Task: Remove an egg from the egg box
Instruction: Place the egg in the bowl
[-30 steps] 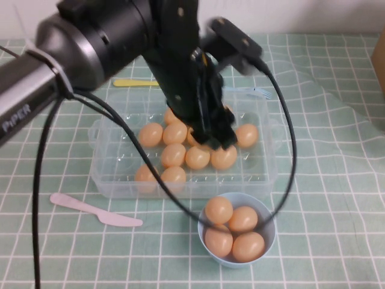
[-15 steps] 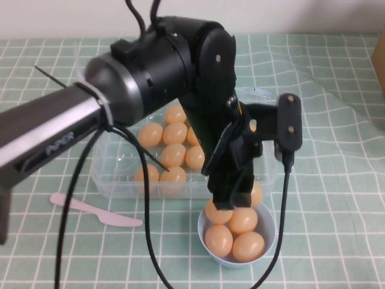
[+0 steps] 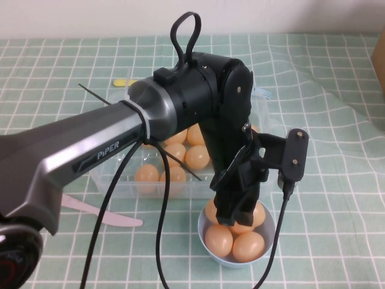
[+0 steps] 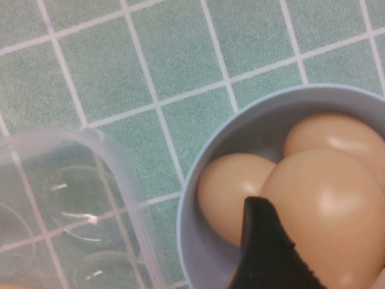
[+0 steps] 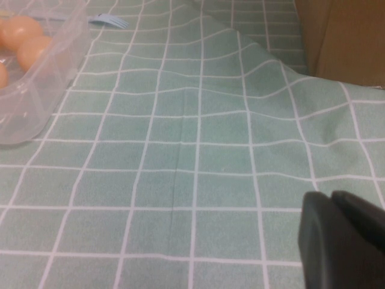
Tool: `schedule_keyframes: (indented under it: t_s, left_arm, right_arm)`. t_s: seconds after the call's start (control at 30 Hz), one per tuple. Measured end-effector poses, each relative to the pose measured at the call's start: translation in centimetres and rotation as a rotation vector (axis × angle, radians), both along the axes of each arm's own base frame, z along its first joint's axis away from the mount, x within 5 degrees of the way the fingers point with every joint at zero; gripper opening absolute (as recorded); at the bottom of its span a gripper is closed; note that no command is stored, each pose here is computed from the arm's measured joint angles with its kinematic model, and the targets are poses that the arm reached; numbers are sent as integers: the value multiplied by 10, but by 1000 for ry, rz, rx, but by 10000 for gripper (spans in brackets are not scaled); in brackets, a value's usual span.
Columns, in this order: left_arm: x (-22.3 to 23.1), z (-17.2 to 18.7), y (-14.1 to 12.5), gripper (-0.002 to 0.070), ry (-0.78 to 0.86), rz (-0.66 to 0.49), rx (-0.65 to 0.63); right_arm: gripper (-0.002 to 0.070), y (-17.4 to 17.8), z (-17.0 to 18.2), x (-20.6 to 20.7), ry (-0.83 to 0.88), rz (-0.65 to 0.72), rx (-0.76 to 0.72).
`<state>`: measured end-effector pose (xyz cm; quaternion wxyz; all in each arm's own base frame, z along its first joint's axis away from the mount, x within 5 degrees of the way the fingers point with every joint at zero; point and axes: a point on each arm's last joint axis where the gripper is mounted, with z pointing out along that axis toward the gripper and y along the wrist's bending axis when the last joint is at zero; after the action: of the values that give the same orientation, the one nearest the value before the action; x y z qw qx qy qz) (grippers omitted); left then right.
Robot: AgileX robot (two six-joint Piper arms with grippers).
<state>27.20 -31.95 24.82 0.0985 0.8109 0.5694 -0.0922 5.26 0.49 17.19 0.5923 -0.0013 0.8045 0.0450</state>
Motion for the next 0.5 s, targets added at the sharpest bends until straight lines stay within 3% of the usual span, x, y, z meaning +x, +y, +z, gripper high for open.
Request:
schedule_keyframes:
  t_s: [0.5]
  left_arm:
    - [6, -10, -7, 335, -15, 23, -34]
  right_arm:
    - [-18, 0, 0, 0, 0, 0, 0]
